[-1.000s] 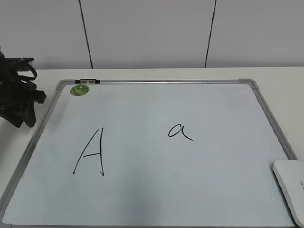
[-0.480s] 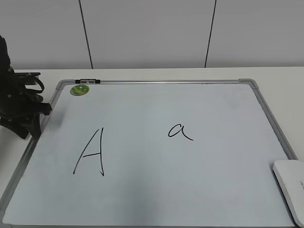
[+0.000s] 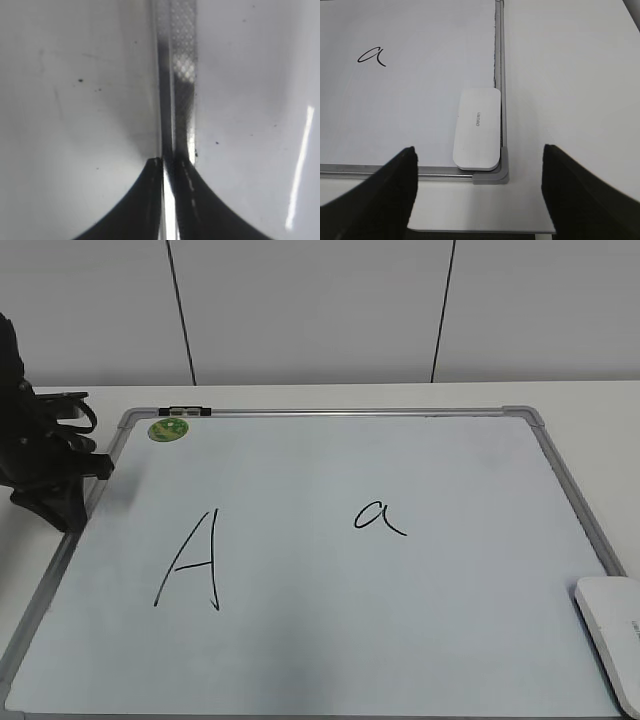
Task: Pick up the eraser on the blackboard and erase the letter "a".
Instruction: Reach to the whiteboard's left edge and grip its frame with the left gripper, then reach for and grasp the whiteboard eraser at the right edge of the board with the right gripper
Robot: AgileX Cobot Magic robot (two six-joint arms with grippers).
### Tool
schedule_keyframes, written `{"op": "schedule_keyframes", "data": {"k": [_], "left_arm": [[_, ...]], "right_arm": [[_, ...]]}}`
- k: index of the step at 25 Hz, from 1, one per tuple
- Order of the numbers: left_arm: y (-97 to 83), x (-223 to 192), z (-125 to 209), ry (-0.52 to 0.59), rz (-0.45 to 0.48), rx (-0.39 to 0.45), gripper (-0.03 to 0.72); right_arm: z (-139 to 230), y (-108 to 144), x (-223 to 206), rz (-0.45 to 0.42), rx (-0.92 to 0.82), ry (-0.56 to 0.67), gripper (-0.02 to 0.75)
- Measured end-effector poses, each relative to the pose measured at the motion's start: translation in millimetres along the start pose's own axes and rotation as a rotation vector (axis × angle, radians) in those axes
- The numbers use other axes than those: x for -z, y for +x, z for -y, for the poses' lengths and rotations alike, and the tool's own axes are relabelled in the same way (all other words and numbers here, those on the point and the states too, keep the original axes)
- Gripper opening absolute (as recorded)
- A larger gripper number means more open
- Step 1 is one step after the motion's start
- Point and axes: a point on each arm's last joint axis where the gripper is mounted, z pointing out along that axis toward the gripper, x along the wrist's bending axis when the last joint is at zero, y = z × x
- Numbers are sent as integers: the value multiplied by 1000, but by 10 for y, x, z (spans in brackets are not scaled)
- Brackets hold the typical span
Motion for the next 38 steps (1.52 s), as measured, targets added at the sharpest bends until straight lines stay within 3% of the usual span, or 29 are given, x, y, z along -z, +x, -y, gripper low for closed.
{"op": "schedule_keyframes", "data": {"k": [3,13,20,25,33,38], "left_arm": [[0,0,0,0,0,0,31],[-1,4,-2,0,0,0,29],[-1,4,-2,0,0,0,30],[-2,4,-2,0,1,1,31],[-2,4,-2,0,2,1,32],[-3,4,-2,0,3,2,34]], "right_arm": [[0,0,0,0,0,0,573],[-40,-2,-20,-1,-1,19,573],[-421,-33,-373,-9,-12,242,573],[-650,11,-661,-75,-53,368,573],[-650,45,-1196,-120,-117,648,573],[-629,32,-1469,-110,-128,732,573]]}}
